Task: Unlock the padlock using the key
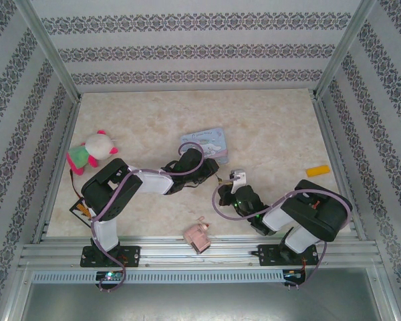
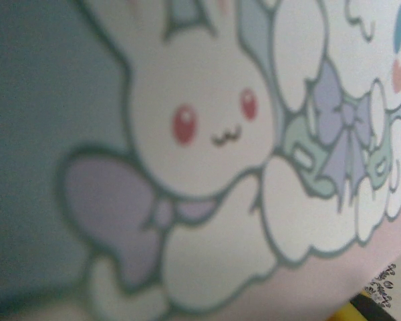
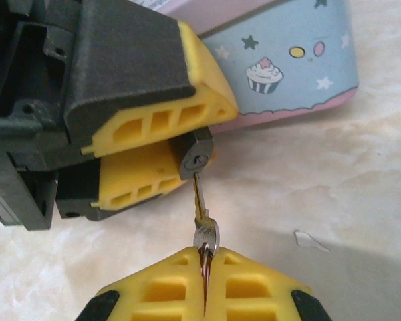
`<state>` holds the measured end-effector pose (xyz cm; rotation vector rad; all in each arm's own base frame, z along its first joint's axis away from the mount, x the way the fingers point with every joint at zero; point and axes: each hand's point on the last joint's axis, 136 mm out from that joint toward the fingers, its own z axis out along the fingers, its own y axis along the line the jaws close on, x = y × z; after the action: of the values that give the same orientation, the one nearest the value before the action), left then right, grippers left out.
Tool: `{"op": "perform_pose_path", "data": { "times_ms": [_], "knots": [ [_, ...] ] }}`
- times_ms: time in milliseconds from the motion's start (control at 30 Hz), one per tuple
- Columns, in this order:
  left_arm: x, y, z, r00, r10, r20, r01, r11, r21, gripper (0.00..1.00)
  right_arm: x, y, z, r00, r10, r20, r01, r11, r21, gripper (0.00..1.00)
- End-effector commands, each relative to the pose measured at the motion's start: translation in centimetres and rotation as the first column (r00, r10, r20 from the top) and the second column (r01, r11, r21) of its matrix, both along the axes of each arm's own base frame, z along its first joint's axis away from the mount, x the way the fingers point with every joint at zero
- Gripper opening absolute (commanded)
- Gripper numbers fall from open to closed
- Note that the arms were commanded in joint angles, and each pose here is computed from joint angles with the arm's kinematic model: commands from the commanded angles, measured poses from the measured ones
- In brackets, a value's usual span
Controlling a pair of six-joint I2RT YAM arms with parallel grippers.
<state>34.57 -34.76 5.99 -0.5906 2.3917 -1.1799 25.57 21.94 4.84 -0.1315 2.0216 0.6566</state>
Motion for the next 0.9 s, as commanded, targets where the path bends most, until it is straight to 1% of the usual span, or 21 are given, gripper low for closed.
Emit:
{"op": "perform_pose_path", "data": {
  "times_ms": [0,367,600,867],
  "knots": [
    [-0.1,-1.1,0.1,0.999,-0.01,-0.03,0.008,0.998,-0.062,0.05,-0.3,-0.5,0.3,1.0,-0.018,0.019,0.018,1.0,-0.002,0.0],
    [-0.2,-1.1,-0.2,0.999,-0.014,-0.039,0.012,0.998,-0.063,0.05,0.4,0.0,1.1,0.998,-0.022,0.051,0.023,1.0,-0.02,0.0],
    [-0.3,-1.2,-0.2,0.999,-0.018,-0.04,0.015,0.998,-0.065,0.05,0.9,0.7,1.2,0.998,-0.012,0.057,0.013,1.0,-0.021,0.0],
    [-0.3,-1.2,-0.2,0.999,-0.02,-0.04,0.017,0.998,-0.067,0.05,1.2,0.6,1.2,0.998,-0.022,0.059,0.023,0.999,-0.022,0.0]
  ]
}}
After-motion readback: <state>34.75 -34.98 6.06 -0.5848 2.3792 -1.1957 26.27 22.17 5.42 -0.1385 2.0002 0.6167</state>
